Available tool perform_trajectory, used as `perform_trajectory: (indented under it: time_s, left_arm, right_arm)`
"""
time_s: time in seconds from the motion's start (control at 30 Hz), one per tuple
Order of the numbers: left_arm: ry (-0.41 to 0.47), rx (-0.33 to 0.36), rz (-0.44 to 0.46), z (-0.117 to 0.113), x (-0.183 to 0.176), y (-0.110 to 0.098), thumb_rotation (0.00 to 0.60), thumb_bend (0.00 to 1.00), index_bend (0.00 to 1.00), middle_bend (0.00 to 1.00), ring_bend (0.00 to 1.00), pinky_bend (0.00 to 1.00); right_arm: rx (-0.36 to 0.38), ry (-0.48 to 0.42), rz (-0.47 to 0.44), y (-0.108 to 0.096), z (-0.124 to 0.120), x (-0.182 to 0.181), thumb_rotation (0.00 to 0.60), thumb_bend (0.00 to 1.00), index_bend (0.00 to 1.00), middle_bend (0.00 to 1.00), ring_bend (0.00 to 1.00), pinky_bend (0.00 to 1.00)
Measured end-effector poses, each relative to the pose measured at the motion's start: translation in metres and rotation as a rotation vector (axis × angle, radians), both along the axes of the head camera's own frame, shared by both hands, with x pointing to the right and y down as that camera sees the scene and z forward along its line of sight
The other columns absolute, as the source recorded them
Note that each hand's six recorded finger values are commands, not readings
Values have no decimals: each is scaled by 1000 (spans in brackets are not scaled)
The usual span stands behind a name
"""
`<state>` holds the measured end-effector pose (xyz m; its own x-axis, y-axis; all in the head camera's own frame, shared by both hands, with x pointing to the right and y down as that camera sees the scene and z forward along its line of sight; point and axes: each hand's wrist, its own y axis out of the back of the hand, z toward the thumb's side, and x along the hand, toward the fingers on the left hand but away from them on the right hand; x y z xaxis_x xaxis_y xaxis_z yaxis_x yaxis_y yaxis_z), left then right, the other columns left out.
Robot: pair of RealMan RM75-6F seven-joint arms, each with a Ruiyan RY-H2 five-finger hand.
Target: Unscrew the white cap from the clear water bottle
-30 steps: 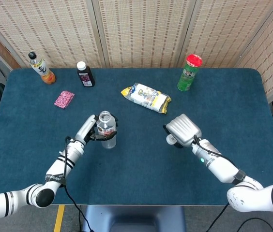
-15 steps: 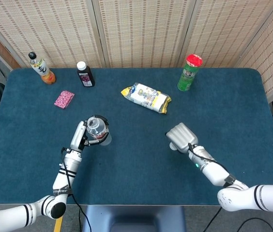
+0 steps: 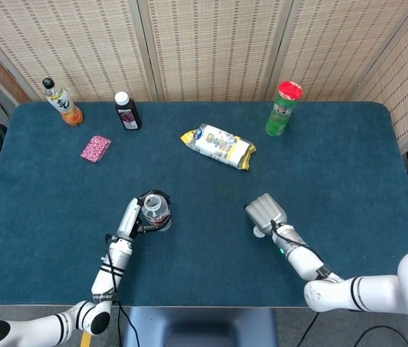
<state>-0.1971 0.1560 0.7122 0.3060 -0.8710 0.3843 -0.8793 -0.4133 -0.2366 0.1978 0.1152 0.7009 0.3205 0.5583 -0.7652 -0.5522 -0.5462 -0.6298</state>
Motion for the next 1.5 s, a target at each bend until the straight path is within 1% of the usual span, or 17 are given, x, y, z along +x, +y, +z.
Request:
perform_trajectory:
  time_s: [0.1, 0.2, 0.27, 0.33, 0.37, 0.43, 0.47, 0.53, 0.6, 0.67, 0.7, 0.73, 0.8, 0.87, 1.07, 1.27, 1.5]
  left_arm:
    - [-1, -5, 8, 2, 0, 2, 600, 562, 493, 628, 307, 197]
    - [-7, -17, 18, 5, 0, 5, 600, 556, 484, 589, 286, 190]
    - [-11, -21, 21, 7, -1, 8, 600, 550, 476, 573, 271, 185]
    - [-19, -23, 24, 9, -1, 10, 600, 541, 462, 558, 252, 179]
    - [-23, -23, 26, 10, -2, 11, 600, 538, 447, 544, 239, 175]
    - [-26, -28, 28, 14, -1, 15, 600, 531, 388, 503, 207, 167]
    - [-24, -31, 28, 15, -1, 16, 600, 528, 361, 485, 193, 164]
    - [-21, -30, 30, 17, 1, 18, 600, 511, 256, 397, 130, 151]
    - [-16, -29, 36, 18, 3, 21, 600, 491, 140, 299, 63, 135]
    - [-18, -31, 49, 19, 5, 23, 600, 470, 35, 186, 12, 122]
    - [-16, -37, 54, 19, 6, 25, 600, 459, 3, 113, 0, 118]
    - [-12, -47, 56, 20, 6, 26, 600, 450, 0, 65, 0, 114]
    - [-12, -61, 56, 22, 5, 28, 600, 440, 0, 19, 0, 106]
    - [-13, -68, 54, 23, 4, 30, 600, 434, 0, 3, 0, 100]
    - [-18, -61, 59, 24, 3, 31, 600, 426, 0, 0, 0, 85]
    - [5, -54, 52, 19, -2, 29, 600, 349, 0, 0, 0, 69]
    - [13, -81, 26, 20, -15, 37, 600, 345, 0, 0, 0, 60]
  right_arm:
    - [-1, -14, 12, -1, -2, -1, 600, 269, 256, 935, 851, 586]
    - [3, -21, 16, -2, -7, -1, 600, 269, 148, 935, 839, 586]
    - [7, -33, 25, -4, -12, -2, 600, 270, 85, 927, 807, 579]
    - [11, -64, 46, -6, -21, -4, 600, 252, 18, 842, 707, 547]
    - [12, -82, 59, -7, -25, -5, 600, 236, 5, 785, 659, 531]
    - [9, -136, 89, -9, -36, -8, 600, 182, 0, 622, 528, 476]
    - [6, -161, 103, -10, -41, -10, 600, 169, 0, 585, 497, 462]
    - [-8, -224, 135, -12, -55, -12, 600, 128, 0, 442, 376, 413]
    - [-24, -280, 160, -14, -71, -13, 600, 109, 0, 333, 283, 381]
    - [-36, -316, 168, -15, -84, -14, 600, 98, 0, 258, 225, 361]
    - [-43, -333, 167, -15, -91, -14, 600, 96, 0, 241, 213, 357]
    - [-49, -343, 166, -14, -95, -14, 600, 93, 0, 220, 202, 351]
    - [-62, -356, 162, -12, -101, -15, 600, 92, 0, 198, 195, 347]
    - [-69, -358, 158, -10, -103, -14, 600, 92, 0, 196, 195, 347]
    - [-75, -351, 163, -10, -105, -11, 600, 92, 0, 196, 198, 347]
    - [-77, -347, 165, -11, -104, -11, 600, 92, 0, 196, 205, 344]
    - [-84, -339, 163, -10, -104, -13, 600, 92, 0, 196, 212, 341]
